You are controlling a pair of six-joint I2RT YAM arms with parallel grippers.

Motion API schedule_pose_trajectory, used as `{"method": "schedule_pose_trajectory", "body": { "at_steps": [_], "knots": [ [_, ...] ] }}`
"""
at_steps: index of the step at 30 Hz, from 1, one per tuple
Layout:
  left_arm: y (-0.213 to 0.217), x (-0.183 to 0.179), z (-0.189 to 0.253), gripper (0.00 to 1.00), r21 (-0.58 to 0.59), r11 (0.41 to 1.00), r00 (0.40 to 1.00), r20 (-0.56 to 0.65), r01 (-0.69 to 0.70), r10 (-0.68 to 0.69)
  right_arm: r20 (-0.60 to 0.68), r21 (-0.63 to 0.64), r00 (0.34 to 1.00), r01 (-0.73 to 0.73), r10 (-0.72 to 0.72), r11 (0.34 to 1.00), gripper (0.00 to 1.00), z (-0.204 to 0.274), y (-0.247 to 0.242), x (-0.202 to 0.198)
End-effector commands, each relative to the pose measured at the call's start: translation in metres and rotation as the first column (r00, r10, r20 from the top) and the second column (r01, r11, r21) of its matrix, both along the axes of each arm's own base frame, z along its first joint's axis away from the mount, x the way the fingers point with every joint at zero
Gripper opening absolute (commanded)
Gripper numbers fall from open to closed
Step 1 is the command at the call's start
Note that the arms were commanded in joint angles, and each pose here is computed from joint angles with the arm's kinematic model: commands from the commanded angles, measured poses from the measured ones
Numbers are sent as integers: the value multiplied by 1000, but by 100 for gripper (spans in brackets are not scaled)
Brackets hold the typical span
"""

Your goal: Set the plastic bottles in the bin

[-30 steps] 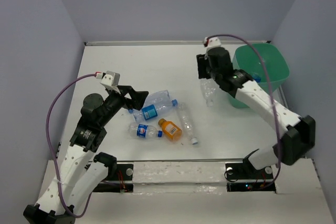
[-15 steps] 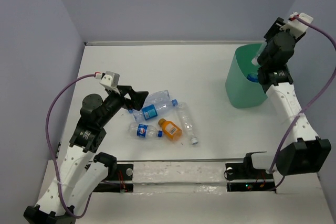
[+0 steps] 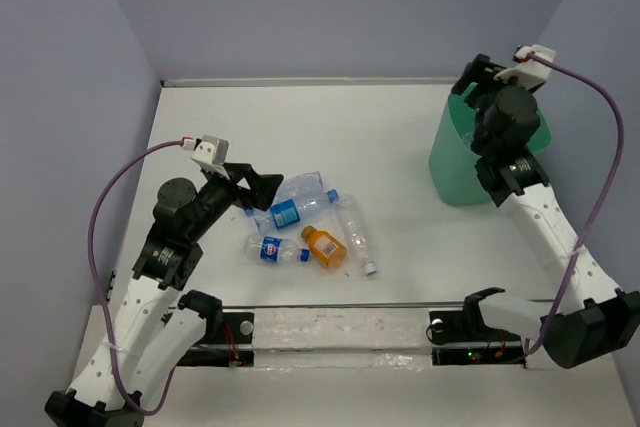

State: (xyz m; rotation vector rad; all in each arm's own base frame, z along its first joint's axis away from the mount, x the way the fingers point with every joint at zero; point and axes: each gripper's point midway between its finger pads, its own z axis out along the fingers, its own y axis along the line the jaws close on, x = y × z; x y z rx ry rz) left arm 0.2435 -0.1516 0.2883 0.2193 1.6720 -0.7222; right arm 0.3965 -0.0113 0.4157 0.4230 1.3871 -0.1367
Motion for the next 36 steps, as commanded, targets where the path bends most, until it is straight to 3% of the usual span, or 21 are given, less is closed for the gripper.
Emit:
{"method": "schedule_pose_trajectory", "body": {
  "at_steps": [1, 2, 3, 5, 7, 8, 12, 14, 24, 28, 30, 33, 36],
  "knots": [
    [2, 5, 24, 99, -13, 1000, 998, 54, -15, 16, -164, 19, 906, -391, 389, 920, 77, -58, 135, -4],
    [3, 7, 23, 99, -10, 1000, 999, 48, -23, 23, -226, 45, 866, -449, 447, 892, 77, -81, 155, -8],
    [4, 10, 21, 99, -9, 999, 998, 42, -38, 38, -313, 106, 759, -569, 570, 816, 76, -123, 194, -19],
    [5, 14, 7, 99, 13, 999, 999, -12, -50, 51, -418, 180, 638, -640, 647, 747, 77, -170, 221, -33],
    [4, 18, -1, 99, 26, 998, 997, -42, -58, 59, -480, 260, 472, -728, 739, 634, 84, -208, 254, -61],
    [4, 19, -3, 99, 30, 998, 997, -49, -57, 59, -526, 282, 416, -738, 742, 614, 87, -225, 259, -73],
    [6, 21, -4, 99, 35, 997, 996, -53, -71, 72, -592, 365, 241, -771, 769, 522, 95, -272, 284, -107],
    [9, 21, -2, 99, 35, 996, 995, -46, -86, 87, -625, 394, 195, -757, 756, 521, 95, -297, 287, -113],
    [12, 25, -7, 99, 47, 993, 992, -60, -106, 109, -660, 459, 128, -711, 740, 533, 89, -346, 299, -111],
    [14, 24, -5, 99, 46, 993, 992, -54, -112, 115, -709, 365, 243, -677, 662, 639, 82, -351, 281, -92],
    [14, 24, -4, 99, 45, 993, 992, -52, -111, 113, -722, 349, 251, -673, 645, 652, 79, -351, 278, -90],
    [14, 24, -4, 99, 44, 993, 992, -53, -111, 113, -728, 311, 297, -660, 618, 684, 60, -340, 270, -85],
    [17, 26, -5, 99, 38, 990, 989, -60, -137, 139, -696, 282, 351, -669, 626, 688, 52, -308, 264, -84]
  ]
}}
